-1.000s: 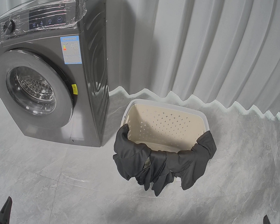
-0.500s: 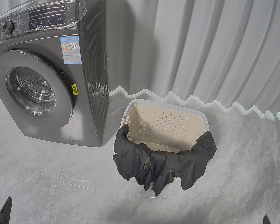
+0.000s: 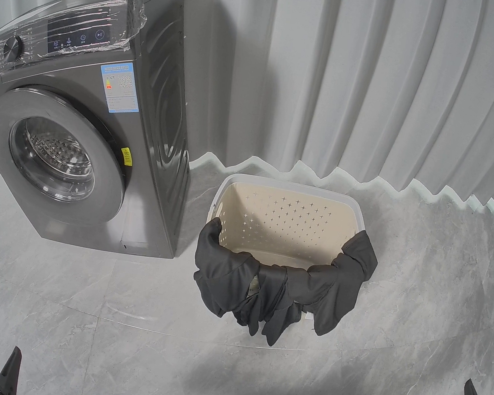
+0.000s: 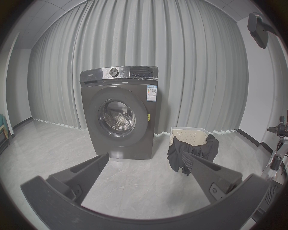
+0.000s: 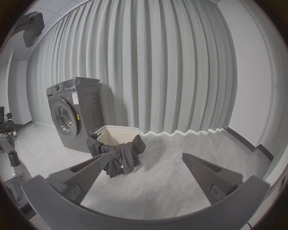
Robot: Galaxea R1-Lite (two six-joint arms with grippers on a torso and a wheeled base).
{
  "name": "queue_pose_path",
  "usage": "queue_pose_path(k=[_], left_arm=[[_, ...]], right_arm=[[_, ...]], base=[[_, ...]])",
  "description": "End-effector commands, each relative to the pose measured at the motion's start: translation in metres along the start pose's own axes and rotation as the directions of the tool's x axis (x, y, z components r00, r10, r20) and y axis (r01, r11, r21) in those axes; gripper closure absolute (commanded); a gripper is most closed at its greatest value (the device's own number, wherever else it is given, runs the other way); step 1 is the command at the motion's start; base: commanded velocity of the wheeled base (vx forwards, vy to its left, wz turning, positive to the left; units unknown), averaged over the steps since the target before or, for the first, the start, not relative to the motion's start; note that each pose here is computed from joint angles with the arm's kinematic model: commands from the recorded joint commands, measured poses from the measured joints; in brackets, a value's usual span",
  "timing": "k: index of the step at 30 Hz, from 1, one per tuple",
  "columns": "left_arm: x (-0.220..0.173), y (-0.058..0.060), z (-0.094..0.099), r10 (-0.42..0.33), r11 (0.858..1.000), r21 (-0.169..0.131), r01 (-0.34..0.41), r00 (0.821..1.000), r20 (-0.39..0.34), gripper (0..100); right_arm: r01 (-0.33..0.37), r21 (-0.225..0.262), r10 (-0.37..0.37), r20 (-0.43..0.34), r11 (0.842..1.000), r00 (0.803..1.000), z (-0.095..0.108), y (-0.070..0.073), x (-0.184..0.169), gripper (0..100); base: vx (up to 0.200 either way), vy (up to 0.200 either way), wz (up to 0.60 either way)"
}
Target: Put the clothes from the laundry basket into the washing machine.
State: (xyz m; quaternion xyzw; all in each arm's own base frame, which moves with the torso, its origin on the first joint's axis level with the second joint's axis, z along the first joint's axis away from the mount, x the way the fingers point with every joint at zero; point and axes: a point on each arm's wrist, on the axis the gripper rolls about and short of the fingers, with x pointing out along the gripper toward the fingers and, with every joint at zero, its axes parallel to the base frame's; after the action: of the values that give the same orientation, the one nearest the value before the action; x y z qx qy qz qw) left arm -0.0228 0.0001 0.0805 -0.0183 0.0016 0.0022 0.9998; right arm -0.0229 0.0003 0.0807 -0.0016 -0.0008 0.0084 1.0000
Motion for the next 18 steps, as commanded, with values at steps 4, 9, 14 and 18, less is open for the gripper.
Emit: queue_pose_path(k=[4, 9, 14, 18], left_arm=[[-0.0001, 0.0002, -0.0049, 0.000, 1.000, 0.000, 0.000, 1.000, 0.002, 0], [-0.0001, 0.0002, -0.0049, 0.000, 1.000, 0.000, 0.000, 1.000, 0.002, 0], [-0.0001, 0.0002, -0.0049, 0.000, 1.000, 0.000, 0.000, 1.000, 0.002, 0], [-0.0001, 0.0002, -0.0049, 0.000, 1.000, 0.000, 0.000, 1.000, 0.002, 0]], right_arm=[[0.000, 0.000, 0.000, -0.001, 1.000, 1.000, -0.0053, 0.0000, 0.0001, 0], [0.000, 0.000, 0.000, -0.001, 1.000, 1.000, -0.0053, 0.0000, 0.0001, 0], [0.000, 0.000, 0.000, -0.001, 1.000, 1.000, -0.0053, 0.0000, 0.0001, 0], [0.000, -0.001, 0.000, -0.001, 1.000, 1.000, -0.0053, 0.0000, 0.0001, 0]], base=[[0.000, 0.000, 0.00], [0.040, 0.000, 0.00], [0.200, 0.000, 0.00], [0.200, 0.000, 0.00]])
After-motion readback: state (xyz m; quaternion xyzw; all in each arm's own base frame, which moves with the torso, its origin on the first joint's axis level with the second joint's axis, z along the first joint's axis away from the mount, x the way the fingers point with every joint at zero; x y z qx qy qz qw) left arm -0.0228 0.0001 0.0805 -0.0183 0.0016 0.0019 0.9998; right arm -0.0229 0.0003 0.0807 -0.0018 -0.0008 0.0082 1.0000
